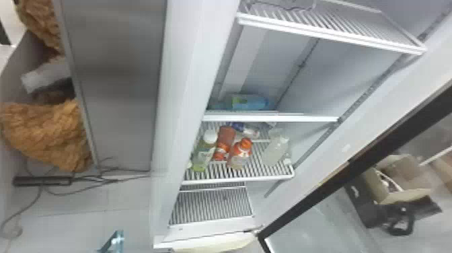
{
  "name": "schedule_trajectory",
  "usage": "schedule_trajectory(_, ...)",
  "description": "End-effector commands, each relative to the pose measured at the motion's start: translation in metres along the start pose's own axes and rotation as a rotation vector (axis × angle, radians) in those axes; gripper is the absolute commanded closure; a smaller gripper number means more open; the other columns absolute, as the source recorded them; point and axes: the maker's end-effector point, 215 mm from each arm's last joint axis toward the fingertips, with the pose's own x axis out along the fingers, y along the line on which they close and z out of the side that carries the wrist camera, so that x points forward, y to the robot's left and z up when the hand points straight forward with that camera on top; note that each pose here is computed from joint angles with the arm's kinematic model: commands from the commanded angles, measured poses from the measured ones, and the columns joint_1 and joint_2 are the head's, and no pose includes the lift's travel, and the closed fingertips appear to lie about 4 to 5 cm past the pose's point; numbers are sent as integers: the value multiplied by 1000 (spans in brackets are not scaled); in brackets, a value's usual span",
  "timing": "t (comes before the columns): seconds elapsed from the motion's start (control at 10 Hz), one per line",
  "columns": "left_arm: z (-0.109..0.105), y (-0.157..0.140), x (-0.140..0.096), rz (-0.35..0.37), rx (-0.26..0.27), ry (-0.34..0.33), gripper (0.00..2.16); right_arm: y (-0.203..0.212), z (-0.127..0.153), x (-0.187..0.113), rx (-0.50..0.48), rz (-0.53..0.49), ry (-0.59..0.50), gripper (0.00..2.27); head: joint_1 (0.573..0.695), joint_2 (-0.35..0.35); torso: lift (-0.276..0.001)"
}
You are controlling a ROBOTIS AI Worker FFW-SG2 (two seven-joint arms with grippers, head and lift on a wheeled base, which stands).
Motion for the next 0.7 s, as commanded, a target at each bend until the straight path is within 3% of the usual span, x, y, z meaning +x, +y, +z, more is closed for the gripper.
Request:
schedule_trajectory(0.0, 4, 22, -7, 24, -59, -22, 1184, -1, 2, 0, 3, 0, -5, 182, 695, -350, 0)
schedule_trajectory(0.2, 15, 61, -23, 52, -148, -90, 1184, -2, -11, -1, 30, -3, 32, 182, 695, -350, 0)
schedule_trajectory(0.4, 12, 90, -33, 65, -222, -143, 1177, -3, -11, 1, 32, -5, 42, 182, 695, -350, 0)
schedule_trajectory(0.6, 17, 107, -37, 62, -264, -190, 1073, -5, -17, 0, 46, -8, 57, 177, 695, -350, 0)
